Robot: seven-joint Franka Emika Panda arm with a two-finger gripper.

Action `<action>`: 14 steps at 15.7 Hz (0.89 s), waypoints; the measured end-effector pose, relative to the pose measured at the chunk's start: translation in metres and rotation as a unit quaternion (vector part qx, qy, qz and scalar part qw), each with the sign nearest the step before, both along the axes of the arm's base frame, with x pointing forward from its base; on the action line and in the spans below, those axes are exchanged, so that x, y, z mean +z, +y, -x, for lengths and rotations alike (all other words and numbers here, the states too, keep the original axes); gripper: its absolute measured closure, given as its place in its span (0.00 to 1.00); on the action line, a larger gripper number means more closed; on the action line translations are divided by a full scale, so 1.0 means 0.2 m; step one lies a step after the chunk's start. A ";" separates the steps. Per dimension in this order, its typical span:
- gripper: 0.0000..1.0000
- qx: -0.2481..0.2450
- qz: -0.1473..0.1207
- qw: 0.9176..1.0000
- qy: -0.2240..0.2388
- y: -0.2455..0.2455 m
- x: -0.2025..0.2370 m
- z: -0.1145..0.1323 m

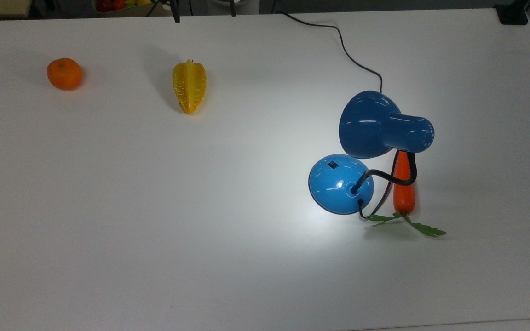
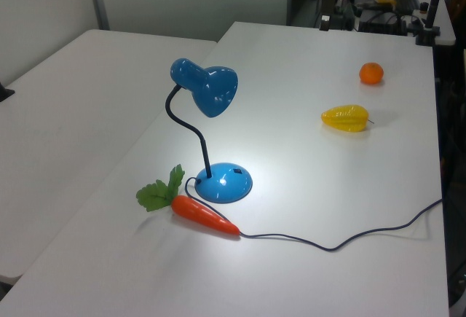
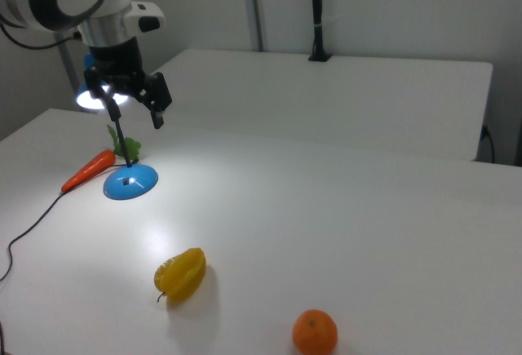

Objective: Turn off lamp
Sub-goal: 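Move the gripper from rest toward the blue lamp base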

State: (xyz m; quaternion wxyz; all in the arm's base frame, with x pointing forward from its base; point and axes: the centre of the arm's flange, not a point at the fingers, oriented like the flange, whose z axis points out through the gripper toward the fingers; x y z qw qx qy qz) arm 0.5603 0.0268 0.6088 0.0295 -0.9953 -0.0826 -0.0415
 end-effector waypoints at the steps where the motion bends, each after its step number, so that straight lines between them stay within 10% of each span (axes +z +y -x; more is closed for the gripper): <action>1: 0.04 -0.001 0.000 1.000 0.000 0.00 0.00 0.00; 7: 0.56 -0.001 0.000 1.000 -0.009 -0.01 0.01 -0.01; 14: 0.92 0.004 0.000 1.000 -0.004 0.02 -0.02 -0.02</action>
